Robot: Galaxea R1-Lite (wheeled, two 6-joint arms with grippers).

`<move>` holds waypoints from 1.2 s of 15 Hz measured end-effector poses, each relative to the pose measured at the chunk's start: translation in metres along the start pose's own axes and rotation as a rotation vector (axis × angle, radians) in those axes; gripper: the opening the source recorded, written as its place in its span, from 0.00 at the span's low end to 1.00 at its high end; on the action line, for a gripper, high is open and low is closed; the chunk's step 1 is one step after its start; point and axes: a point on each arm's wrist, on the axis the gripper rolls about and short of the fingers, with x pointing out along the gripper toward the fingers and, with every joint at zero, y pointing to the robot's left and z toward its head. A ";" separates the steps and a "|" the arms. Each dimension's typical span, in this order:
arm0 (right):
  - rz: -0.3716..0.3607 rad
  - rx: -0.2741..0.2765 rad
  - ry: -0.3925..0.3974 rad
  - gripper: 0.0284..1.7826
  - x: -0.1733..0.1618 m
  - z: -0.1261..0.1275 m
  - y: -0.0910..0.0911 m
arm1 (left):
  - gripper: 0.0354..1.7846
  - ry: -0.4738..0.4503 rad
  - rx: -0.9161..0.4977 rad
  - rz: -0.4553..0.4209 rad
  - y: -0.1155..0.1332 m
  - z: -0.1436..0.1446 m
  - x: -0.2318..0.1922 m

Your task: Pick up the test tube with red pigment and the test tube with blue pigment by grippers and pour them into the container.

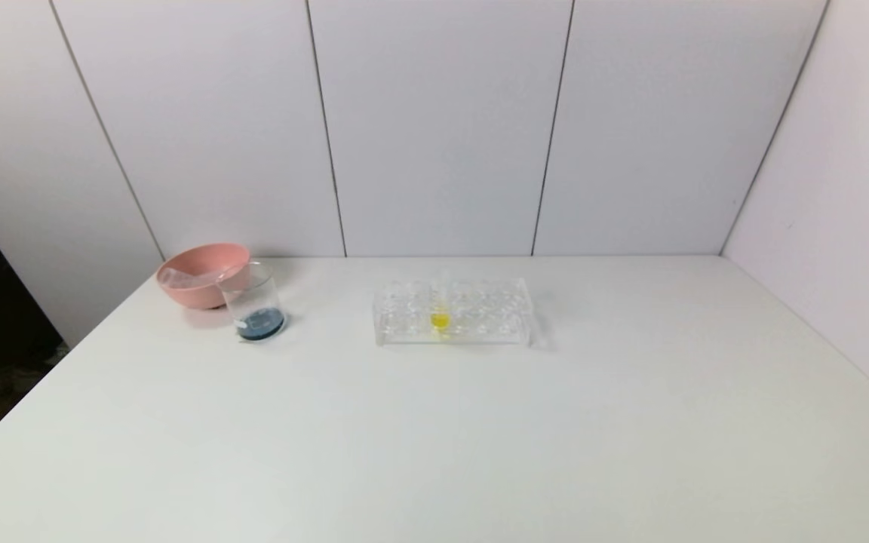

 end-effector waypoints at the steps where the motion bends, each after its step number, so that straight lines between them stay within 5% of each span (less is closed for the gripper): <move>1: 0.000 0.000 0.000 1.00 0.000 0.000 0.000 | 0.99 0.011 0.019 0.019 -0.001 -0.015 -0.007; 5: 0.000 0.000 0.000 1.00 0.000 0.000 0.000 | 0.99 0.178 0.080 0.158 0.000 -0.085 -0.015; 8: 0.000 -0.001 0.000 1.00 0.000 0.000 0.000 | 0.99 0.343 -0.034 0.139 -0.002 -0.109 -0.021; 18: 0.003 -0.016 0.000 1.00 0.000 0.000 0.000 | 0.99 0.335 -0.121 0.193 -0.001 -0.110 -0.021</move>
